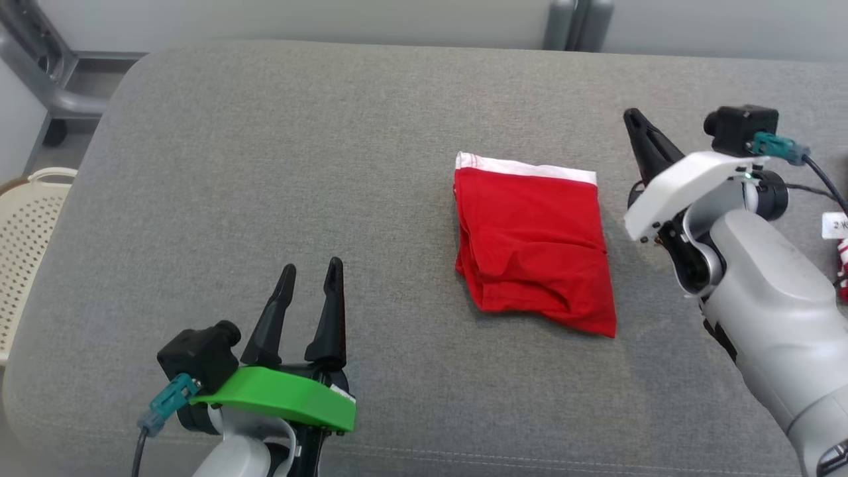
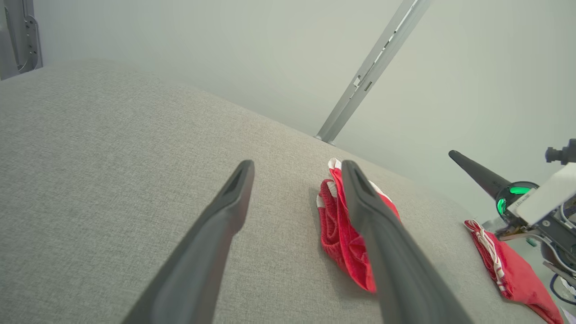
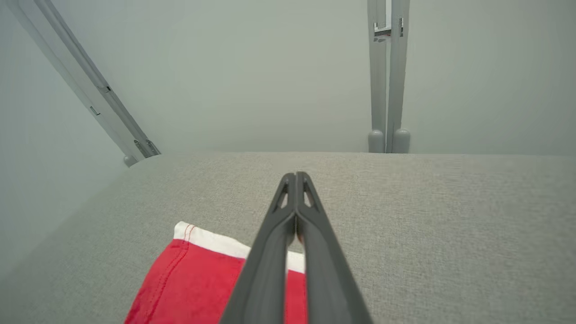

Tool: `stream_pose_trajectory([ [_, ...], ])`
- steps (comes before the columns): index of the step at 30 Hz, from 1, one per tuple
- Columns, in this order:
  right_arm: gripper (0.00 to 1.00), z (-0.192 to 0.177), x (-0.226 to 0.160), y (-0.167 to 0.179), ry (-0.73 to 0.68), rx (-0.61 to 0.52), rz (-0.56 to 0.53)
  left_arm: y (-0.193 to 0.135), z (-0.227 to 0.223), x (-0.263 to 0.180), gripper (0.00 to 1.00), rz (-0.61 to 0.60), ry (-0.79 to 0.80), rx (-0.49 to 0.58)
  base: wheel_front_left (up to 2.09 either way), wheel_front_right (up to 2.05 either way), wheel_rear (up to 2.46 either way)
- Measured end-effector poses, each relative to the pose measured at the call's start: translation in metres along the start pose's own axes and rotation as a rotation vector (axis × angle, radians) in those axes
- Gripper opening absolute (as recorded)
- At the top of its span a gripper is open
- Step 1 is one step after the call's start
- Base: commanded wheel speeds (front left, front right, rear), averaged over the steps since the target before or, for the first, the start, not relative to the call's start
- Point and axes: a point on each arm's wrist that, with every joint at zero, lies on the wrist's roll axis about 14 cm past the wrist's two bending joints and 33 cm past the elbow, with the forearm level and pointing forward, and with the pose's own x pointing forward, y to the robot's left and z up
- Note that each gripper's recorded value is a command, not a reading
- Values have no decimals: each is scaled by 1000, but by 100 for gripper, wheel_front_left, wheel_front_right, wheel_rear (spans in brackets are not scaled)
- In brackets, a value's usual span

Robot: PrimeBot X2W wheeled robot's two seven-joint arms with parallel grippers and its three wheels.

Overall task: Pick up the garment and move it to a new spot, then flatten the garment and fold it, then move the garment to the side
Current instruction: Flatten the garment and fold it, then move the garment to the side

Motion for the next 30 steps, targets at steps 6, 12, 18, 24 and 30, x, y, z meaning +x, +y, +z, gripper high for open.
stream_pose_trajectory([
  [6,100,-12,-43,-31,0,31,-88,-16,-4,-1,100,-44,16,-3,0,0,0],
  [12,100,-30,-74,-40,50,69,-128,-28,-7,-3,100,-78,30,-5,0,0,0],
  [18,100,-55,-83,-38,182,118,-129,-30,-8,-6,100,-85,36,-6,0,0,0],
  [24,100,-78,-74,-27,360,199,-95,-21,-6,-8,100,-58,29,4,0,0,0],
  [30,100,-96,-59,-23,523,216,-71,-10,2,-10,100,-23,3,14,0,0,0],
])
